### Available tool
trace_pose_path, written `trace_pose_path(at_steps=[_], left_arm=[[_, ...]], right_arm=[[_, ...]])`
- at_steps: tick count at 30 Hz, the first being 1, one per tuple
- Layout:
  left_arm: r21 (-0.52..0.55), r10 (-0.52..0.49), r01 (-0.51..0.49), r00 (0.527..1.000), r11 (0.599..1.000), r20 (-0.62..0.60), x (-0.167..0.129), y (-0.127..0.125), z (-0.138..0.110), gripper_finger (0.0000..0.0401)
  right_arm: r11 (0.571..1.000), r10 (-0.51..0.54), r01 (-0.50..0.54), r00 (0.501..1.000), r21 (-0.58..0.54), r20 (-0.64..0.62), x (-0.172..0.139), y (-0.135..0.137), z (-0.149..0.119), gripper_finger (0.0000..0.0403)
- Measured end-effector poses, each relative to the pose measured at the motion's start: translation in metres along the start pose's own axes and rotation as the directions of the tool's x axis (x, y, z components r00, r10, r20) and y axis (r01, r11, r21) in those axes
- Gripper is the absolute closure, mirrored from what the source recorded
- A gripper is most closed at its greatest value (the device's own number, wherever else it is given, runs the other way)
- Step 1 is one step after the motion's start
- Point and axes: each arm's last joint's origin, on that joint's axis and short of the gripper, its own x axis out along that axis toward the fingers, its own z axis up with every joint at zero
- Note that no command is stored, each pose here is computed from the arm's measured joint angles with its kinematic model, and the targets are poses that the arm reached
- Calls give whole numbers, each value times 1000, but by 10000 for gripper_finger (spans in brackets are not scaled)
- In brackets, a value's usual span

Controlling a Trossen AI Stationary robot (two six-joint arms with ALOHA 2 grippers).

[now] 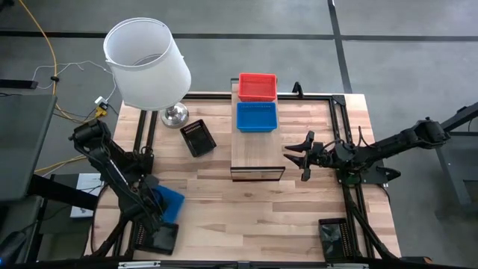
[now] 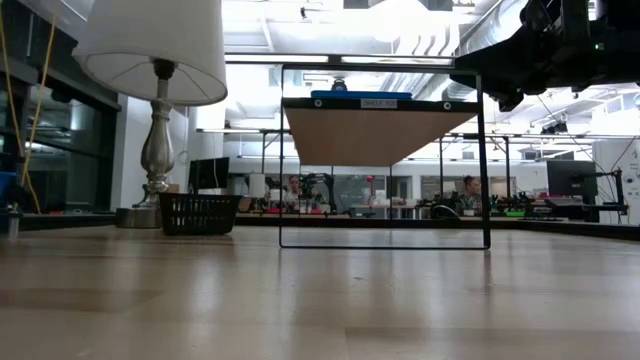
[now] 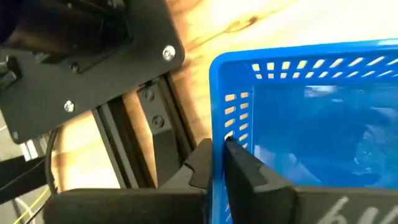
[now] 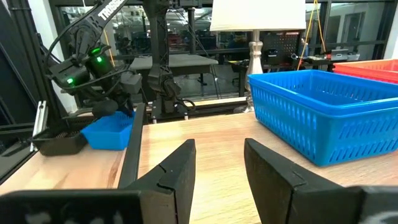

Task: Stack baskets on shelf by color
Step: Stack the blue bin on top of the blue bin on the shelf

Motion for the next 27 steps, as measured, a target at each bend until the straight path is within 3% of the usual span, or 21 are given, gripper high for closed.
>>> trace_pose_path(at_steps=[4, 8, 13, 16, 19, 22, 25, 27], left_arm=[[20, -10, 9, 999, 1000, 46, -2, 4, 4, 391], [-4, -55, 57, 983, 998, 174, -9, 14, 15, 397], [-38, -192, 215, 925, 976, 328, -22, 29, 32, 399], [-35, -303, 336, 885, 941, 353, -37, 37, 39, 400], [6, -425, 459, 818, 888, 388, -58, 42, 45, 400], [71, -537, 570, 715, 818, 449, -83, 46, 51, 401], [129, -600, 638, 609, 759, 519, -108, 47, 59, 401], [162, -613, 652, 558, 741, 559, -124, 47, 68, 401]], right_arm=[[1000, 0, 0, 1000, 0, 0, 0, 0, 0, 277], [1000, 0, 0, 1000, 0, 0, 0, 0, 0, 277], [1000, 0, 0, 1000, -4, -8, 0, 0, -1, 277], [1000, 0, 0, 1000, -6, -8, 0, 0, -1, 277], [1000, 0, 0, 1000, -7, -9, 0, 0, -1, 277], [1000, 0, 0, 1000, -6, -9, 0, 0, -1, 277], [1000, 0, 0, 1000, -4, -8, 0, 0, -1, 277], [1000, 0, 0, 1000, 0, -7, 0, 0, -1, 277]])
